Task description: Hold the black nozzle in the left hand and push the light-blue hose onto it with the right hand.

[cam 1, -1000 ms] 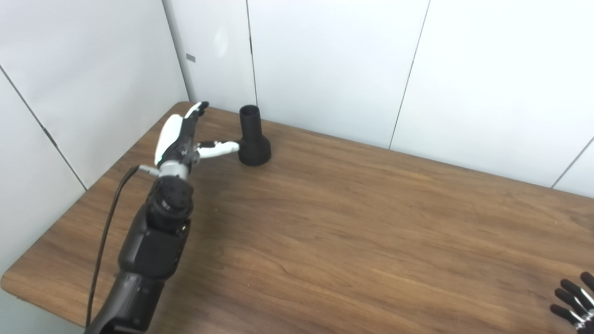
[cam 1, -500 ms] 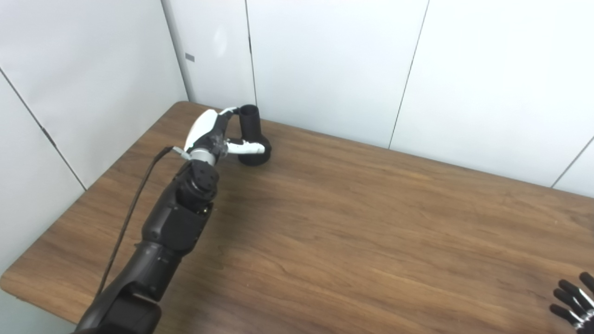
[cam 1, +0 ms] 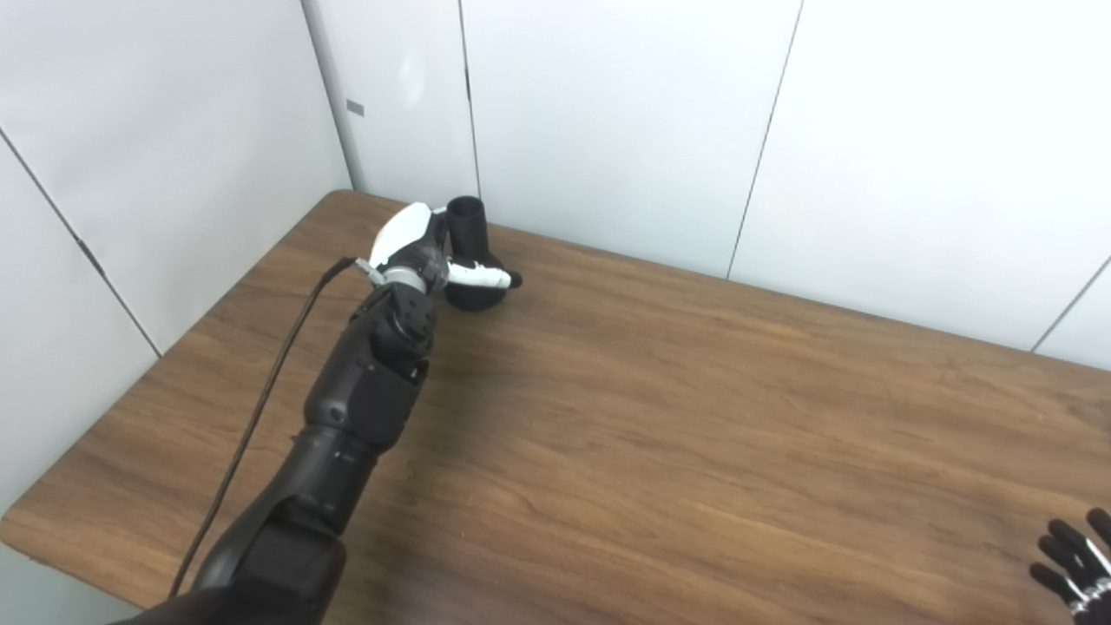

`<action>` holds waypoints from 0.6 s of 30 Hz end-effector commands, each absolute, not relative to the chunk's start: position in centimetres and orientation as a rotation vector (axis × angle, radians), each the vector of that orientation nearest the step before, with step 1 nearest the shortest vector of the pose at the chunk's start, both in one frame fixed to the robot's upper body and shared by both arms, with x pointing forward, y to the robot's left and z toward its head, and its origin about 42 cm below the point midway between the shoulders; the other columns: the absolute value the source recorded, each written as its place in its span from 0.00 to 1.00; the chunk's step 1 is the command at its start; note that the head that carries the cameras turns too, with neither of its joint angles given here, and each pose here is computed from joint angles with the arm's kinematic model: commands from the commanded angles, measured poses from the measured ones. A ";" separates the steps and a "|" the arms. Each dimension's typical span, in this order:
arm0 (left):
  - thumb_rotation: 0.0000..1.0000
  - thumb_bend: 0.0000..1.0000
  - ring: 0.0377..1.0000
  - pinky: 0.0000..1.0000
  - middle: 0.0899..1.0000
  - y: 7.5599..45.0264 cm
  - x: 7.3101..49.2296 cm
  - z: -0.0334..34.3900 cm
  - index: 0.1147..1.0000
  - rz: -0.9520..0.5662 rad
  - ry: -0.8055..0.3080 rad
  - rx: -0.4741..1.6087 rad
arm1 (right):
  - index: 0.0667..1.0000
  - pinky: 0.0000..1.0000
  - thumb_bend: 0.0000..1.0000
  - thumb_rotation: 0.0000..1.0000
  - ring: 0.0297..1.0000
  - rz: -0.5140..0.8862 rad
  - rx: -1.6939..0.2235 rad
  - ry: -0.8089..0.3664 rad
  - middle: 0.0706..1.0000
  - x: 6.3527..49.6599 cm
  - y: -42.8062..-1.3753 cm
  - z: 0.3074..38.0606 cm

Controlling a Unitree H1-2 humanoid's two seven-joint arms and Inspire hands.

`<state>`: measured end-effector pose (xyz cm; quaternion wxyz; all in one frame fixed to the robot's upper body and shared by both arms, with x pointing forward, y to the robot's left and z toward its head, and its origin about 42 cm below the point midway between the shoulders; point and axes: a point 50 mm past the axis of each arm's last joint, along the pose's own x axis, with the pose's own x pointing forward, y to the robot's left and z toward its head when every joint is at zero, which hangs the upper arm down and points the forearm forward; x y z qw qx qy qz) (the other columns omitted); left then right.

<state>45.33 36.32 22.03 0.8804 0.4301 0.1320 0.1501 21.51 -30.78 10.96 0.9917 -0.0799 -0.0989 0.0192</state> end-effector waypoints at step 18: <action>0.25 0.93 0.91 1.00 0.83 36.8 47.2 23.8 0.72 0.377 0.254 1.036 | 0.92 0.88 0.65 1.00 0.86 0.017 -0.108 -0.159 0.84 20.2 -29.6 10.1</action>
